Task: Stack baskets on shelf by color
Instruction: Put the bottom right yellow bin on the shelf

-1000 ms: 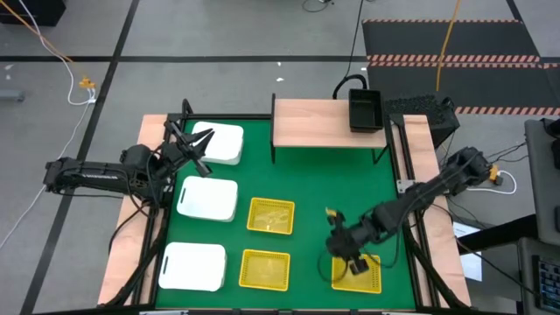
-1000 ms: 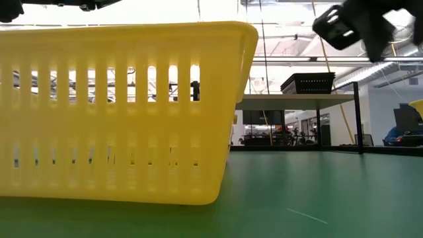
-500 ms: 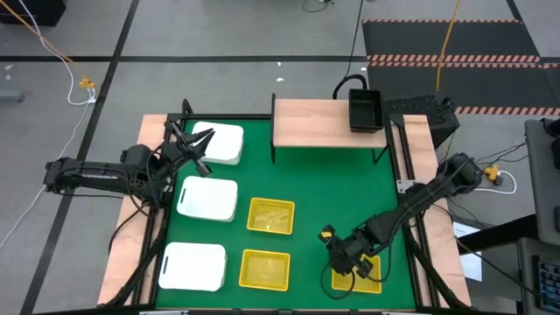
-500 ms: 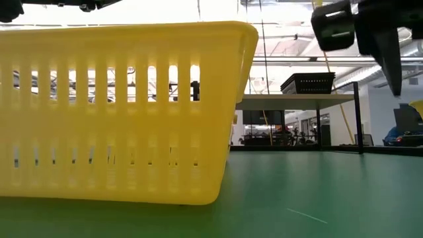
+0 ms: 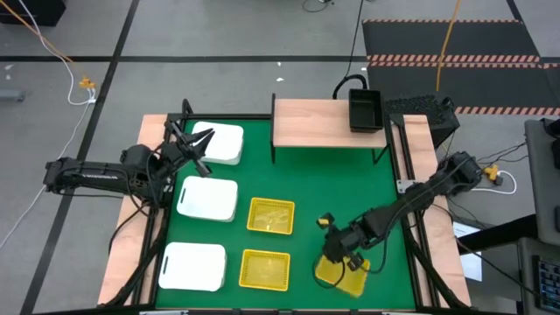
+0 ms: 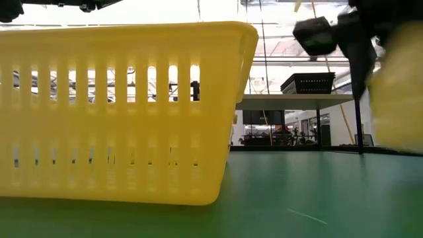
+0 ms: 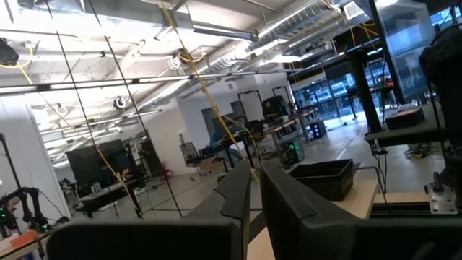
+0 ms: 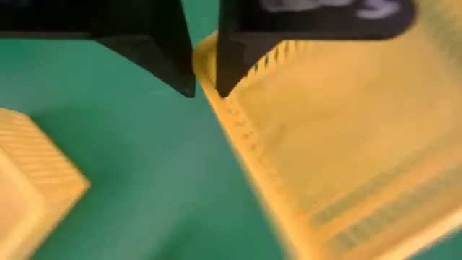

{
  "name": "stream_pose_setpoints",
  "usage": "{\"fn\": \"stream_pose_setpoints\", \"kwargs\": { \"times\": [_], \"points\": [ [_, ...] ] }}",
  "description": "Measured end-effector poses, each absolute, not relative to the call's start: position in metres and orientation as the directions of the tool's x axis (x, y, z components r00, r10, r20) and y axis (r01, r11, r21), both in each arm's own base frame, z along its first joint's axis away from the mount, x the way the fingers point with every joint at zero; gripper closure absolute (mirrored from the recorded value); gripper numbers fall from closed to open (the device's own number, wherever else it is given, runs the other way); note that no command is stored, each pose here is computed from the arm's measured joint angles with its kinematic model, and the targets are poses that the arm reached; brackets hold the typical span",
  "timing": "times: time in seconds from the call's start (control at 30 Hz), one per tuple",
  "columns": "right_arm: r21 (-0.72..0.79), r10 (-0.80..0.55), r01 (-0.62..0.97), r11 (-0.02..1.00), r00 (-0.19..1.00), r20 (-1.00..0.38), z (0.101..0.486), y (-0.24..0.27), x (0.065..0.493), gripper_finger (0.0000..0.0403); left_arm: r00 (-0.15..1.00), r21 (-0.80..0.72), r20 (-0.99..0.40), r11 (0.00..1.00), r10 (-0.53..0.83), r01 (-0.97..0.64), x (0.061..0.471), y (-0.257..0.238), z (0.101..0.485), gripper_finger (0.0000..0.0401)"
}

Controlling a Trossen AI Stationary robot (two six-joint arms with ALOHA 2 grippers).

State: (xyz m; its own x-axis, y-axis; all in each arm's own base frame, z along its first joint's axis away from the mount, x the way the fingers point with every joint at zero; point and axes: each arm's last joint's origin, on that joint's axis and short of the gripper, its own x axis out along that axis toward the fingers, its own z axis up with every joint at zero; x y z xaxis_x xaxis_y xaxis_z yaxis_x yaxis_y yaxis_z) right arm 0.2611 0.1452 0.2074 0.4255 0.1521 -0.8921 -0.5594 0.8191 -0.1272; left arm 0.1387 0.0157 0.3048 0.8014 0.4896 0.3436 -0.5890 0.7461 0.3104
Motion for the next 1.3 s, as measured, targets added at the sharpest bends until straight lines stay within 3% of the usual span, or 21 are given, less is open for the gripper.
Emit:
{"fn": "stream_pose_setpoints", "kwargs": {
  "times": [0.2, 0.43, 0.83, 1.1, 1.3],
  "points": [
    [-0.151, 0.053, -0.339, 0.928, 0.524, -0.850, 0.227, 0.123, 0.262, 0.0389, 0.802, 0.311, 0.343, 0.746, 0.489, -0.589, 0.139, 0.016, 0.305, 0.0364],
    [-0.109, -0.020, -0.149, 0.983, 0.500, -0.866, 0.232, 0.100, 0.261, 0.0397, 0.802, 0.317, 0.343, 0.744, 0.489, -0.589, 0.139, 0.016, 0.305, 0.0364],
    [-0.001, 0.001, -0.003, 1.000, 0.575, -0.818, 0.262, 0.074, 0.250, 0.0401, 0.802, 0.316, 0.343, 0.743, 0.489, -0.589, 0.139, 0.016, 0.305, 0.0364],
    [-0.004, -0.056, 0.109, 0.994, 0.477, -0.877, 0.265, 0.050, 0.234, 0.0401, 0.801, 0.317, 0.343, 0.743, 0.490, -0.590, 0.139, 0.016, 0.305, 0.0364],
    [0.048, -0.019, 0.205, 0.978, 0.312, -0.950, 0.229, 0.036, 0.232, 0.0402, 0.801, 0.315, 0.345, 0.743, 0.489, -0.590, 0.139, 0.016, 0.305, 0.0364]
  ]
}}
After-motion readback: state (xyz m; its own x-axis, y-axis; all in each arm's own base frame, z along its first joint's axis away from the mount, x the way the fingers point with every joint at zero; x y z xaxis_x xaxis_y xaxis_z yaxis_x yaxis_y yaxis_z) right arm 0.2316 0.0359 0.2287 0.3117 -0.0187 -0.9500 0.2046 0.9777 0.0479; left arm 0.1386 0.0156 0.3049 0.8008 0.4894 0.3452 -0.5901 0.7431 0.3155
